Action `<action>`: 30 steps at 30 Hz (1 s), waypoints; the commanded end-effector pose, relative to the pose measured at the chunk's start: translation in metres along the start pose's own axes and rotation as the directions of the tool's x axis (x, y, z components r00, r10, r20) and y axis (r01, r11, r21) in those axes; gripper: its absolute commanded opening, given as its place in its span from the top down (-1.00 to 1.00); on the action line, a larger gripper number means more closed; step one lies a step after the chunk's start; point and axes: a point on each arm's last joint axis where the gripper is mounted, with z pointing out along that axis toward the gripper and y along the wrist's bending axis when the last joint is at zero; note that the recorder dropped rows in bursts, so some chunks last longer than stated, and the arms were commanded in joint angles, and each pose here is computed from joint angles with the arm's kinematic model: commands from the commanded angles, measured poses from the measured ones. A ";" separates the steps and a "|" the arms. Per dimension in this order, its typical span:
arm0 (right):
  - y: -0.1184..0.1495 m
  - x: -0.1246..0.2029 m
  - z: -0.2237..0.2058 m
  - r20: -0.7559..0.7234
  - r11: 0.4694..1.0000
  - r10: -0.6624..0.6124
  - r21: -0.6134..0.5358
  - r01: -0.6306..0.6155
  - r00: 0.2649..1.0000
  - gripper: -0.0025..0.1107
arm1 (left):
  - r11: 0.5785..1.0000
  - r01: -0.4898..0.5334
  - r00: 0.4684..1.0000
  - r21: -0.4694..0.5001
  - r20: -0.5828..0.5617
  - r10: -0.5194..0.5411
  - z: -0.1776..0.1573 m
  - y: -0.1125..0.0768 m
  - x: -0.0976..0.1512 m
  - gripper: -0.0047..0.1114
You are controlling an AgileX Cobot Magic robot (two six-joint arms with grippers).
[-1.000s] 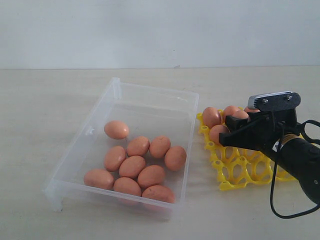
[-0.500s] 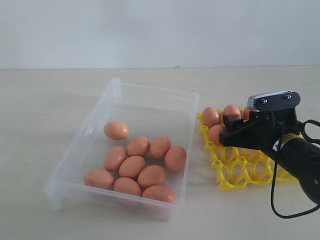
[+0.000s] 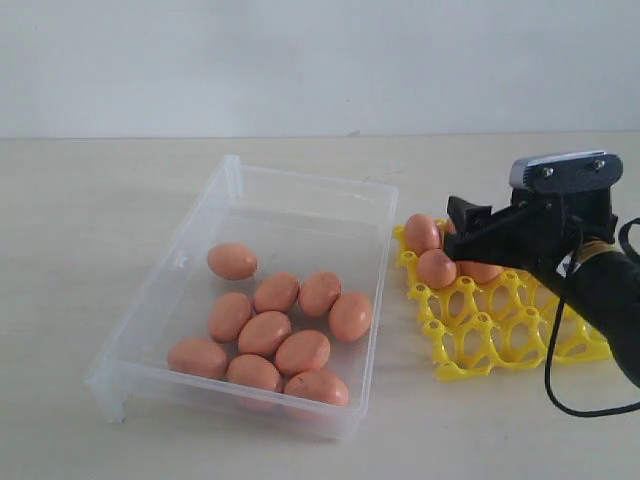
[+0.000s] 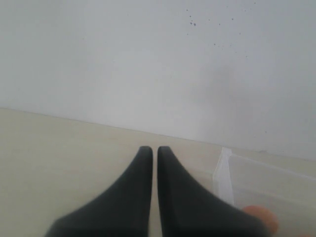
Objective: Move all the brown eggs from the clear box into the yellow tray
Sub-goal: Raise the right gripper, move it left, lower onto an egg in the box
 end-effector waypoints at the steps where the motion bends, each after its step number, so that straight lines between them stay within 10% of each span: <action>1: 0.006 -0.031 -0.010 0.086 0.998 0.014 -0.059 -0.009 0.996 -0.26 | 1.000 0.002 1.000 0.004 0.001 -0.002 0.000 0.000 -0.001 0.85; 8: 0.065 -0.079 0.002 -0.177 0.871 -0.109 -0.491 0.009 0.978 0.19 | 1.000 0.002 1.000 0.004 0.001 -0.002 0.000 0.000 -0.001 0.85; 19: 0.174 -0.109 0.045 -0.217 0.857 -0.384 -0.445 0.259 0.897 0.19 | 1.000 0.002 1.000 0.004 0.001 -0.002 0.000 0.000 -0.001 0.85; 30: 0.196 -0.062 0.087 -0.322 0.873 -0.366 -0.445 0.202 0.873 0.19 | 1.000 0.002 1.000 0.004 0.001 -0.002 0.000 0.000 -0.001 0.85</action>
